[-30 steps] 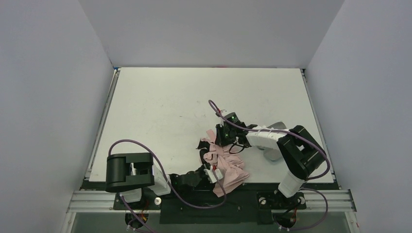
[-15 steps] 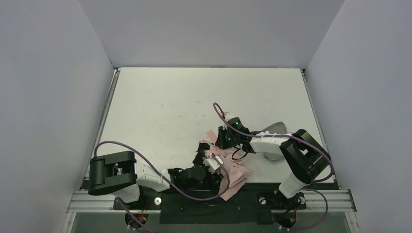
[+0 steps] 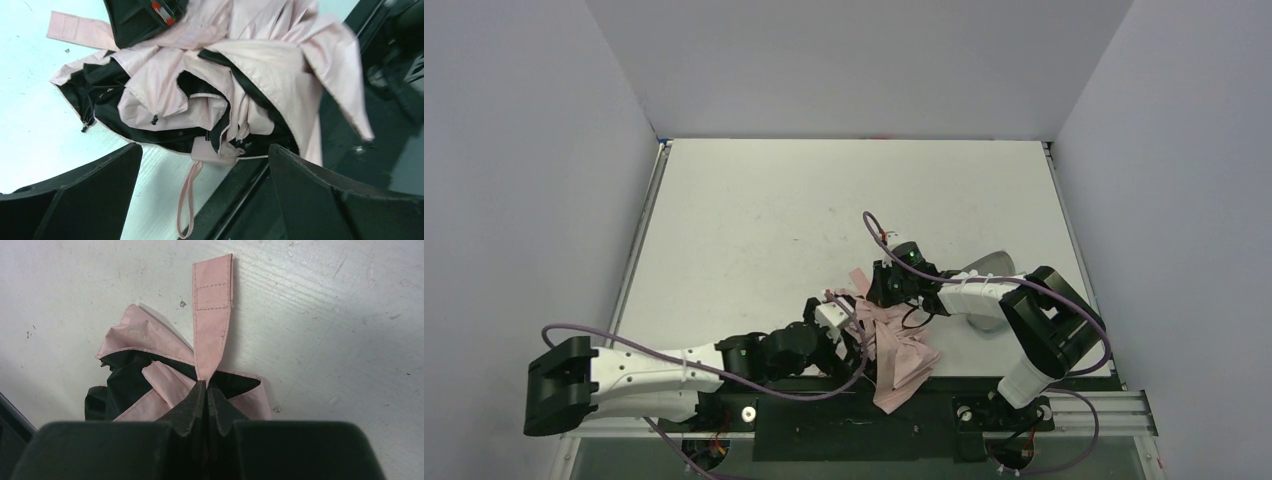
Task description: Put away the umbrella
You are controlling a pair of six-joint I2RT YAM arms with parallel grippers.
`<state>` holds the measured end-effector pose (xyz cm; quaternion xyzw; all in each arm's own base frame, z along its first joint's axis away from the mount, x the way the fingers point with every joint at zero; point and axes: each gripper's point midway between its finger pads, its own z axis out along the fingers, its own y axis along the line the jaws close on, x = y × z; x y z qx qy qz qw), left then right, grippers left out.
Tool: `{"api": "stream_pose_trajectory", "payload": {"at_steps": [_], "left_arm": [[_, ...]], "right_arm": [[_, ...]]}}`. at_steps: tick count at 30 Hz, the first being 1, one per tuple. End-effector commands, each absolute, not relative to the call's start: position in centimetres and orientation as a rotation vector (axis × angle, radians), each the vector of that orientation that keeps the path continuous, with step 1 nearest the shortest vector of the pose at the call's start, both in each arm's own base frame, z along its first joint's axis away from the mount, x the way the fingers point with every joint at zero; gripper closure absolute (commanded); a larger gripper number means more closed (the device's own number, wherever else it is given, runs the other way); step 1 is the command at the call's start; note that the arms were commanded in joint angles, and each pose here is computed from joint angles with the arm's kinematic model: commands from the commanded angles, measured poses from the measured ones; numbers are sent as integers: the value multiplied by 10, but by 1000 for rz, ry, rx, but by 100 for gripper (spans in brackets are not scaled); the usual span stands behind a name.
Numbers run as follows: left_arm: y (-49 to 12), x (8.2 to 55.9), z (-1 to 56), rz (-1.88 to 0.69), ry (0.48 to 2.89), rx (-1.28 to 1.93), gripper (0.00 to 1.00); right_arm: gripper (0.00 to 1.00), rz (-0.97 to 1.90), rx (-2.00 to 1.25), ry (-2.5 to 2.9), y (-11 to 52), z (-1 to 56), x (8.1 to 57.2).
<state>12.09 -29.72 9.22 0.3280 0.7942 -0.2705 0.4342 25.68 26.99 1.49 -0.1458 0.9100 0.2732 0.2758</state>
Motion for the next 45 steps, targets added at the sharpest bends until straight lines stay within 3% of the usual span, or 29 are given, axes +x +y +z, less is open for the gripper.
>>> {"api": "stream_pose_trajectory", "payload": {"at_steps": [1, 13, 26, 30, 45], "left_arm": [[-291, 119, 124, -888, 1958, 664, 3], [-294, 163, 123, -1134, 1963, 575, 3], [-329, 150, 86, -1295, 2032, 696, 3], [-336, 150, 75, -1237, 2058, 695, 3], [-349, 164, 1, -513, 2197, 782, 3]], "right_arm": [[100, 773, -410, 2402, 280, 23, 260], [100, 785, -420, 2402, 281, 21, 258], [100, 781, -424, 2418, 278, 15, 255], [100, 785, -426, 2419, 279, 14, 255], [100, 784, -311, 2516, 271, -10, 230]]}}
